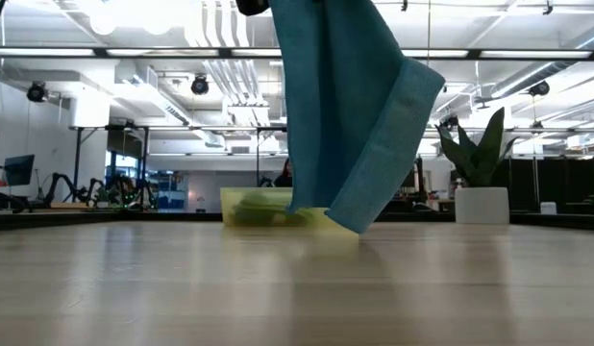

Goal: Fold microfiber towels
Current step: Fold the blue microfiber cloth

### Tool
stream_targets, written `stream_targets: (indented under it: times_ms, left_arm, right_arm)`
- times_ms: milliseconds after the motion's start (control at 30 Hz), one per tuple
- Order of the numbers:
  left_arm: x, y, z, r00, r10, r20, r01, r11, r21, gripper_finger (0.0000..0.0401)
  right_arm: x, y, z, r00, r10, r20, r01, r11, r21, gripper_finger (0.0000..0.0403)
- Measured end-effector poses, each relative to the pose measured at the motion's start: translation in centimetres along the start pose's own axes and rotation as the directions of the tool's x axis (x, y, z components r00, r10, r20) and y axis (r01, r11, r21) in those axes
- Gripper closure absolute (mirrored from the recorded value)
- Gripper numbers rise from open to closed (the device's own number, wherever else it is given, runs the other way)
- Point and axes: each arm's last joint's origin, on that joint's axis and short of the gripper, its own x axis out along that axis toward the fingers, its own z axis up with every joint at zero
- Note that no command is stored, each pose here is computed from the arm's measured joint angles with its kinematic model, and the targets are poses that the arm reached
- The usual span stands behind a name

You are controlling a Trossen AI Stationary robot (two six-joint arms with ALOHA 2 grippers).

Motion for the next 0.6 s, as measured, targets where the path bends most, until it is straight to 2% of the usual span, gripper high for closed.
stream_targets:
  times_ms: [100,300,500,600]
  left_arm:
    - [0.00,0.00,0.00,1.000,0.001,0.000,-0.001,1.000,0.000,0.0290]
    - [0.01,0.02,-0.01,1.000,0.001,0.000,-0.001,1.000,0.008,0.0389]
    - [0.01,0.02,-0.01,1.000,0.003,0.000,-0.003,1.000,0.009,0.0400]
    - [-0.03,0.00,-0.02,1.000,0.005,-0.002,-0.005,1.000,0.009,0.0401]
  right_arm:
    - [0.01,0.01,-0.01,1.000,0.000,-0.001,0.000,1.000,0.002,0.0394]
    - [0.01,0.02,0.00,1.000,0.001,0.000,-0.001,1.000,0.001,0.0394]
    - [0.01,0.02,0.00,1.000,0.001,0.000,-0.001,1.000,0.007,0.0394]
    - [0.01,0.03,0.00,1.000,0.002,0.000,-0.002,0.998,0.067,0.0394]
